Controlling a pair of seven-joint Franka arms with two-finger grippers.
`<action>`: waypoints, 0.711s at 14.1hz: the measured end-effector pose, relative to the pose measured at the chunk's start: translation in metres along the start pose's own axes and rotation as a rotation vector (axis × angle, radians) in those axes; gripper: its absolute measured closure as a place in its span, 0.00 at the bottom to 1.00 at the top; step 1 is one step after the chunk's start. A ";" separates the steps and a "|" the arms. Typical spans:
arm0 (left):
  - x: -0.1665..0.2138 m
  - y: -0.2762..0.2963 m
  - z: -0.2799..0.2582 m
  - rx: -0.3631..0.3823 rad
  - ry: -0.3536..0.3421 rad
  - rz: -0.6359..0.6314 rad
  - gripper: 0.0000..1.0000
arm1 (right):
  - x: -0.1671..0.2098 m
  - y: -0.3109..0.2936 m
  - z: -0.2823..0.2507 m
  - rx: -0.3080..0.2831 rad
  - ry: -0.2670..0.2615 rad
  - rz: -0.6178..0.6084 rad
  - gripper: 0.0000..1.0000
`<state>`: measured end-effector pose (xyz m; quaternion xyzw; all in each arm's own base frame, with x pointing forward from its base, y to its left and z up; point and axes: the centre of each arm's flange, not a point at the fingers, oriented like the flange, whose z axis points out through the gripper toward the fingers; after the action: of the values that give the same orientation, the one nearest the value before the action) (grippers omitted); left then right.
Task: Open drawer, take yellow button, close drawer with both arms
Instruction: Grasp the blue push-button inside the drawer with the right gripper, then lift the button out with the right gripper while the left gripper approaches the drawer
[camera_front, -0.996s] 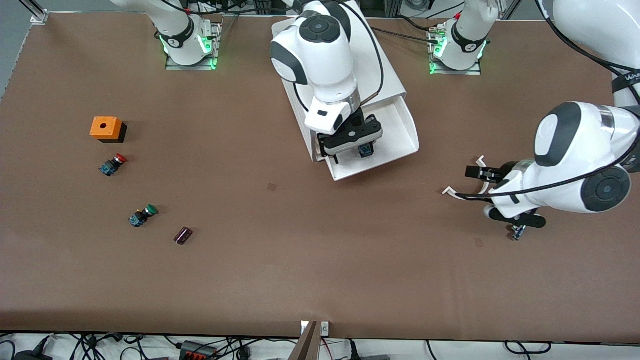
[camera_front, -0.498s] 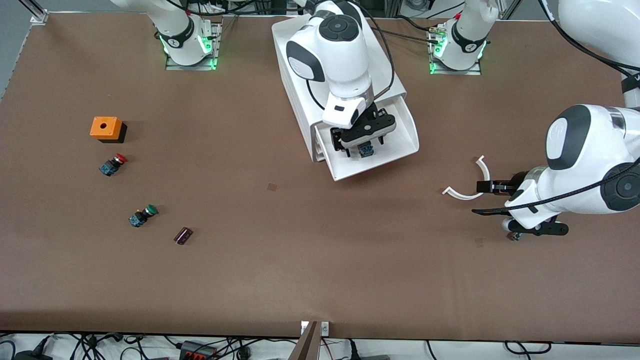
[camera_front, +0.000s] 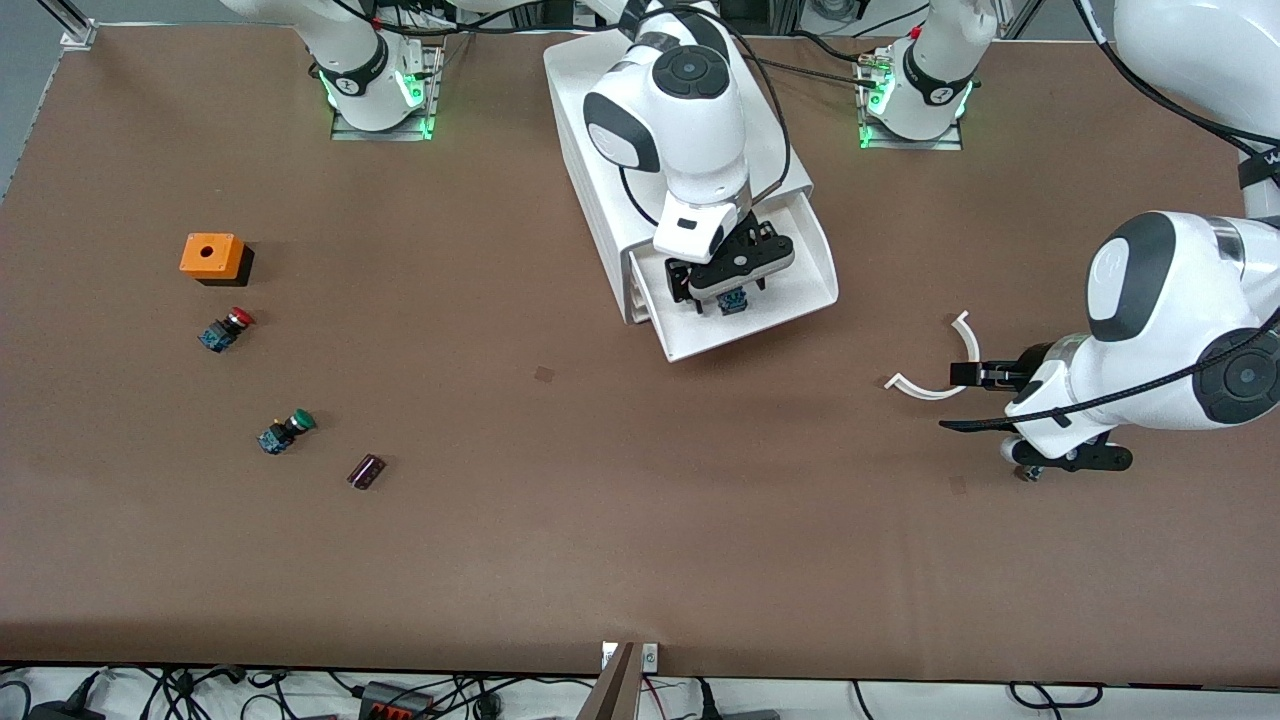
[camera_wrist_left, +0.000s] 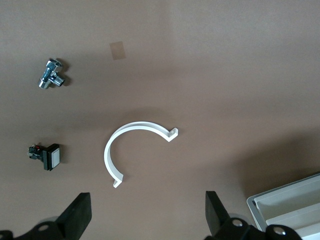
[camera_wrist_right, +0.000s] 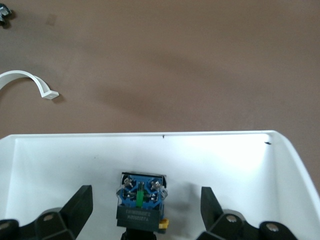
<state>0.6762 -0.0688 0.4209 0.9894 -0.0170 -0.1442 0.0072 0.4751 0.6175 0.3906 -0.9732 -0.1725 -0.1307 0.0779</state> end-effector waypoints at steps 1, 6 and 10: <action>0.000 0.000 0.001 0.000 -0.001 0.000 0.00 | -0.001 -0.001 0.002 -0.001 -0.002 -0.002 0.09; 0.001 0.000 0.004 0.000 -0.006 -0.001 0.00 | -0.001 -0.002 0.000 -0.004 -0.008 -0.001 0.48; 0.001 0.001 0.004 0.000 -0.006 0.001 0.00 | 0.000 -0.002 -0.002 -0.003 -0.007 0.000 0.59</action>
<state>0.6764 -0.0700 0.4171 0.9889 -0.0175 -0.1472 0.0073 0.4737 0.6191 0.3923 -0.9738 -0.1725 -0.1274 0.0757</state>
